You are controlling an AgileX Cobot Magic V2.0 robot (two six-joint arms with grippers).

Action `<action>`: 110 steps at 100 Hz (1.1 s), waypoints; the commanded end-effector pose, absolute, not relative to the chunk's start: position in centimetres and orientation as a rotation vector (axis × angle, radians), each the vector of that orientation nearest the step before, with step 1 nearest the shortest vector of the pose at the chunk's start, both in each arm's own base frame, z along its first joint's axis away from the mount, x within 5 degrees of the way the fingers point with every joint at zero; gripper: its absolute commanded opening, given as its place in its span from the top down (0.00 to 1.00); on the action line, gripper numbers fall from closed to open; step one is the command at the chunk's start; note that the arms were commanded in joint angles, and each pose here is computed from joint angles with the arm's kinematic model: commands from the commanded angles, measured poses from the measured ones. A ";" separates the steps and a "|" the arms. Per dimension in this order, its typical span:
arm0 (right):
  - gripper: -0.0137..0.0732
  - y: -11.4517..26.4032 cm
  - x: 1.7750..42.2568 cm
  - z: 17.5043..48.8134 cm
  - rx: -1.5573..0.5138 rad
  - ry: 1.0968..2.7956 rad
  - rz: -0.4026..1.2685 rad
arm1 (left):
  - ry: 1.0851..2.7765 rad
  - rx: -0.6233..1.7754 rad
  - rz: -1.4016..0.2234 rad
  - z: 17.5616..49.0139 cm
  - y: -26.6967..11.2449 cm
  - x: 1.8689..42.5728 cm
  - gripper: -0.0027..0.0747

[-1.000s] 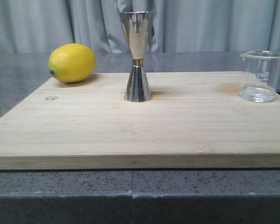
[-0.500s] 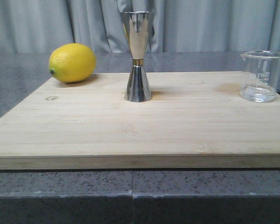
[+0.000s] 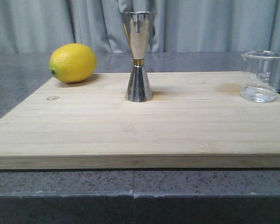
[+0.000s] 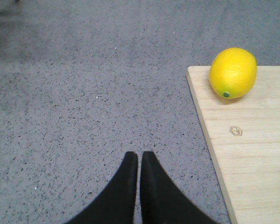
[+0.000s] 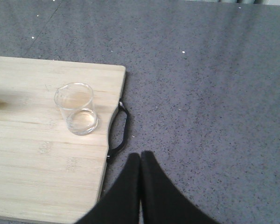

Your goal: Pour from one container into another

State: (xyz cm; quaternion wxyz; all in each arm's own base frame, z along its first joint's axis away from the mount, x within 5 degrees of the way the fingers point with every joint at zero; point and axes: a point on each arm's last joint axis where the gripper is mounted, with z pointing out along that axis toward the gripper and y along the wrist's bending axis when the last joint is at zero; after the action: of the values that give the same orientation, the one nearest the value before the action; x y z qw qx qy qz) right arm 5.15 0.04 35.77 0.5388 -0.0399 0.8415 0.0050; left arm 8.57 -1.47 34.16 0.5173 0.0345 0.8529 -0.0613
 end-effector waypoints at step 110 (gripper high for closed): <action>0.93 -0.1 5.3 36.9 -0.094 1.924 -0.008 | 1.446 0.038 -0.111 20.8 -0.5 5.5 0.99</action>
State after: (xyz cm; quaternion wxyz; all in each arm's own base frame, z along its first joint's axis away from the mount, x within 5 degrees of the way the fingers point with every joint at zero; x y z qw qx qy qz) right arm 5.13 0.03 35.73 0.5366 -0.0398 0.8429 0.0047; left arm 5.58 -0.56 20.85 0.7220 0.0190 0.6897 -0.0520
